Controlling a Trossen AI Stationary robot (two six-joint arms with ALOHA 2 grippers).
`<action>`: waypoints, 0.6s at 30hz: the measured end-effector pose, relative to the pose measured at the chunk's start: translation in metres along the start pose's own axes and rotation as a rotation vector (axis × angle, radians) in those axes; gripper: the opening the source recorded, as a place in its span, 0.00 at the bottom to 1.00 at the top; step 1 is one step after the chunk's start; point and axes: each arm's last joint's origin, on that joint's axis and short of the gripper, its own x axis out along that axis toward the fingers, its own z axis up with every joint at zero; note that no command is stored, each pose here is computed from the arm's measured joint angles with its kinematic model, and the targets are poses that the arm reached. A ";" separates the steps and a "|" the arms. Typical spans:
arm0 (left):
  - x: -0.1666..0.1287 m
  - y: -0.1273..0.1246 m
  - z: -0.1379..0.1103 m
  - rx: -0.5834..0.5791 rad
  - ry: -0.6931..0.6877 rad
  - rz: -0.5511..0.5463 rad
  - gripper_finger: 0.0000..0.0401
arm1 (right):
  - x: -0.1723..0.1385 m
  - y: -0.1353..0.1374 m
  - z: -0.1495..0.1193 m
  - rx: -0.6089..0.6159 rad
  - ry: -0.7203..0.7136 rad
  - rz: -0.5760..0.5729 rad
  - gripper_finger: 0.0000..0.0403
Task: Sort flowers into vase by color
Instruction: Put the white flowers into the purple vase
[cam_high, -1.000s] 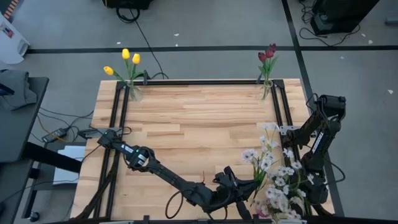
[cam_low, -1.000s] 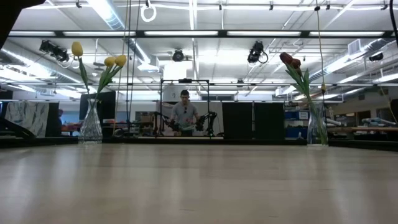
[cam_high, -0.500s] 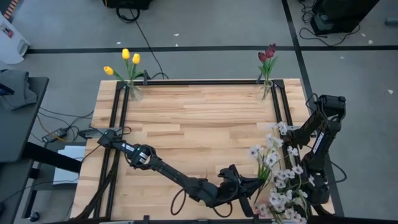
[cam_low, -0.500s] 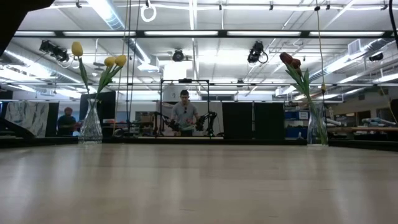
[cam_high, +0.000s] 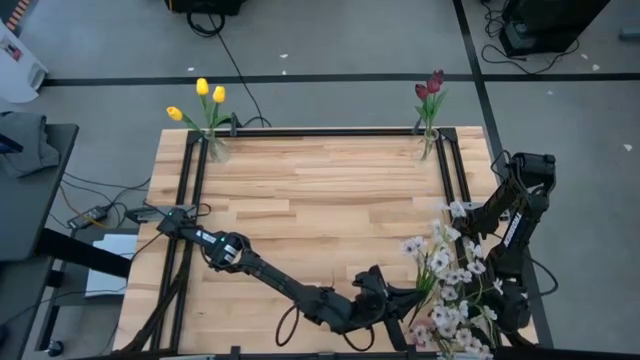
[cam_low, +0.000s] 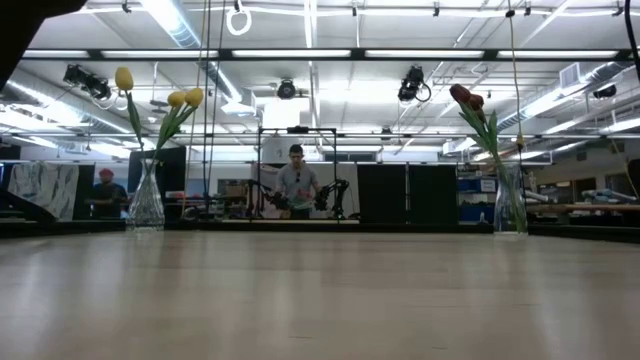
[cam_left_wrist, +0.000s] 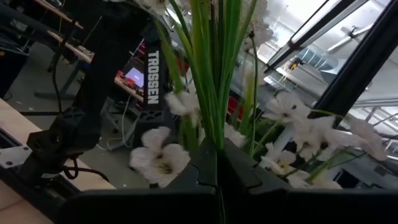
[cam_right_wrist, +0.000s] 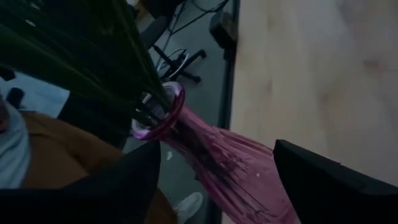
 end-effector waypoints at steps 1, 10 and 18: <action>0.000 0.000 0.000 0.002 0.003 0.001 0.01 | 0.000 -0.001 0.000 -0.006 -0.007 -0.008 0.80; -0.001 0.005 -0.011 -0.008 0.090 0.042 0.00 | -0.003 0.000 -0.003 -0.057 -0.007 -0.007 0.81; 0.006 0.011 -0.007 -0.010 0.063 0.047 0.00 | 0.008 -0.002 -0.011 0.026 -0.056 -0.026 0.81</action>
